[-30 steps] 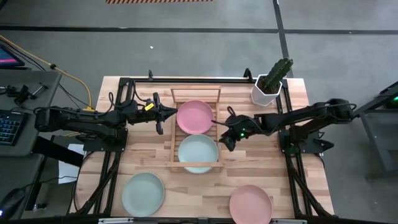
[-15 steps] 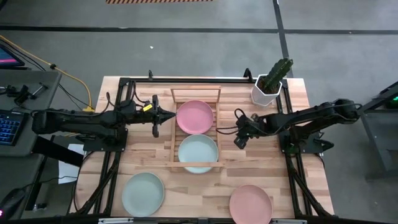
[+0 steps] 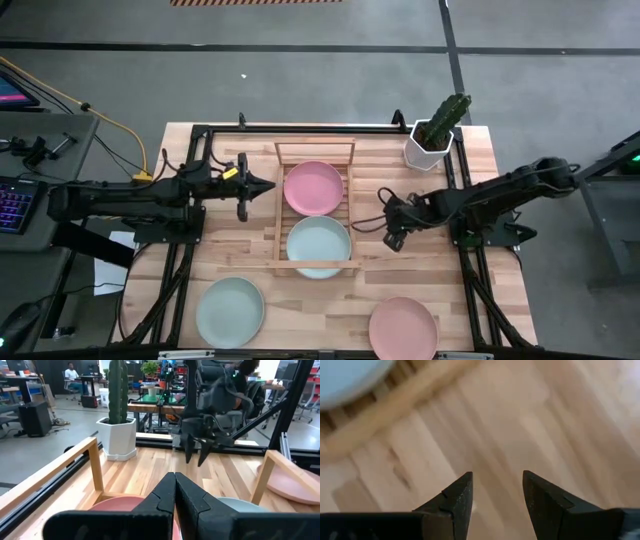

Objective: Place and stack plates onto a shelf
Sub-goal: Stack the light pink plate on top of the pink plate on the shelf

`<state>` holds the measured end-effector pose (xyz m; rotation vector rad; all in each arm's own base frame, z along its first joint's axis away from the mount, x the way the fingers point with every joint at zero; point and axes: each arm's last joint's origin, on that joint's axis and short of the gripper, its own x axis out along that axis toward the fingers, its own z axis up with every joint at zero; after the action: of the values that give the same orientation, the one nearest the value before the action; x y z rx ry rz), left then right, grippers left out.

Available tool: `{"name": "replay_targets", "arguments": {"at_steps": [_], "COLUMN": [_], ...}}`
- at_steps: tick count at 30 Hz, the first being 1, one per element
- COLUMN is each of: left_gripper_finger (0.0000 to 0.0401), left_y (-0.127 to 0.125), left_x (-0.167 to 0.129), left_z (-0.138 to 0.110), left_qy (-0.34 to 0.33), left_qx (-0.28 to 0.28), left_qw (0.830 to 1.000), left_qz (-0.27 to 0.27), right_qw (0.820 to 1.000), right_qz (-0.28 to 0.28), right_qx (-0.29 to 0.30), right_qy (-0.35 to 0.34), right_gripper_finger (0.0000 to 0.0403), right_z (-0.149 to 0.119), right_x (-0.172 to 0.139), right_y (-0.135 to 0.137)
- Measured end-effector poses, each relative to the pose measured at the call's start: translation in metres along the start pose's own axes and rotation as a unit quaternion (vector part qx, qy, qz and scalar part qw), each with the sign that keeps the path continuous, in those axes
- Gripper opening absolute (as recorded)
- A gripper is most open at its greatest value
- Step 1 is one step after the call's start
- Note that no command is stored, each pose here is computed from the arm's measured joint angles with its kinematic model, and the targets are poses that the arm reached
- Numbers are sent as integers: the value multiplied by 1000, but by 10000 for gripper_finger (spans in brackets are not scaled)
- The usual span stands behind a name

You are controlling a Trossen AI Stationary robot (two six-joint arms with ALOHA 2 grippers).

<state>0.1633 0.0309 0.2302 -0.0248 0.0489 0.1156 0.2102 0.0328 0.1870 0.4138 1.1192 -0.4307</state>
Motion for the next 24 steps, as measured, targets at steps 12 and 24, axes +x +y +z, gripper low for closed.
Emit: {"name": "replay_targets", "arguments": {"at_steps": [12, 24], "left_gripper_finger": [0, 0], "left_y": [0, 0], "left_x": [0, 0], "left_z": [0, 0], "left_qy": [0, 0], "left_qx": [-3, -3], "left_qw": [1000, 1000], "left_qz": [0, 1], "right_qw": [966, 970], "right_qz": [251, 197], "right_qx": [25, -54], "right_qy": [60, 129], "right_gripper_finger": [153, 153], "right_z": [-21, -85], "right_x": [-17, -21], "right_y": [57, 80]}}
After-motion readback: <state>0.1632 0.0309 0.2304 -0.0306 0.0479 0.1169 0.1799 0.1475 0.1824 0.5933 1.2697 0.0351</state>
